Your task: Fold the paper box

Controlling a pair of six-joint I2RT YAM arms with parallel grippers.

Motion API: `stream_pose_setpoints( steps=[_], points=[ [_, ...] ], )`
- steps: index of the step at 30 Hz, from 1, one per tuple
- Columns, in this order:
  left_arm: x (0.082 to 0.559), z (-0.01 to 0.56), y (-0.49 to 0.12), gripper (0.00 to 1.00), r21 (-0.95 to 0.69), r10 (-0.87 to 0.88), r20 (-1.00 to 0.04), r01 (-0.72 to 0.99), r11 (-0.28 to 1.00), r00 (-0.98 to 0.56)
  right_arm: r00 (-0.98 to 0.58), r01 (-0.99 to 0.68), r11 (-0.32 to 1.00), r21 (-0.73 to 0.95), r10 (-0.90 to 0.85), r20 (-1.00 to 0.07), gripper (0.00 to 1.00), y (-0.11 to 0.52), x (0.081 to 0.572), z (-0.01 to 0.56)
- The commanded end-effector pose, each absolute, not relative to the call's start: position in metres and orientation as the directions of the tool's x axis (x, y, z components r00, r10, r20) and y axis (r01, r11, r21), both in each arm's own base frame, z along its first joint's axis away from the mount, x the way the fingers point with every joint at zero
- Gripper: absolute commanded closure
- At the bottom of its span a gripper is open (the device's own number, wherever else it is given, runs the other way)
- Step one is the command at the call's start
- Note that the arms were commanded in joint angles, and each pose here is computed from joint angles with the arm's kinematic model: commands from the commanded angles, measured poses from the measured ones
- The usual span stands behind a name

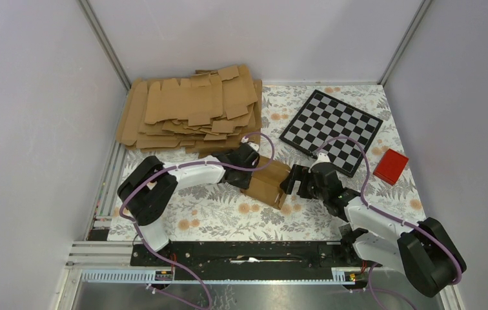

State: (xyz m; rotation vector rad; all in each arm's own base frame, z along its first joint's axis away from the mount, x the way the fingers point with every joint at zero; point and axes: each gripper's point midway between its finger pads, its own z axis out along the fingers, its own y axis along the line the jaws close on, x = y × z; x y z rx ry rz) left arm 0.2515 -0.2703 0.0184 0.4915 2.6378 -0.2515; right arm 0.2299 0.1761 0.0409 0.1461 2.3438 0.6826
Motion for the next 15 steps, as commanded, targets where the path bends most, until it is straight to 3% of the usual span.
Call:
stream_pose_setpoints(
  steps=[1,5,15],
  points=[
    [0.264,0.043,-0.276,0.67,-0.080,0.302,-0.533,0.402,0.912,-0.791,-0.739,-0.097,0.843,0.529,0.295,-0.605,0.03,0.181,0.238,0.049],
    [0.273,0.058,-0.283,0.58,-0.098,0.286,-0.589,0.418,0.903,-0.756,-0.740,-0.102,0.843,0.528,0.290,-0.607,0.03,0.181,0.237,0.049],
    [0.302,0.061,-0.298,0.62,-0.163,0.226,-0.617,0.403,0.901,-0.754,-0.741,-0.119,0.830,0.545,0.292,-0.605,0.05,0.184,0.234,0.054]
  ],
)
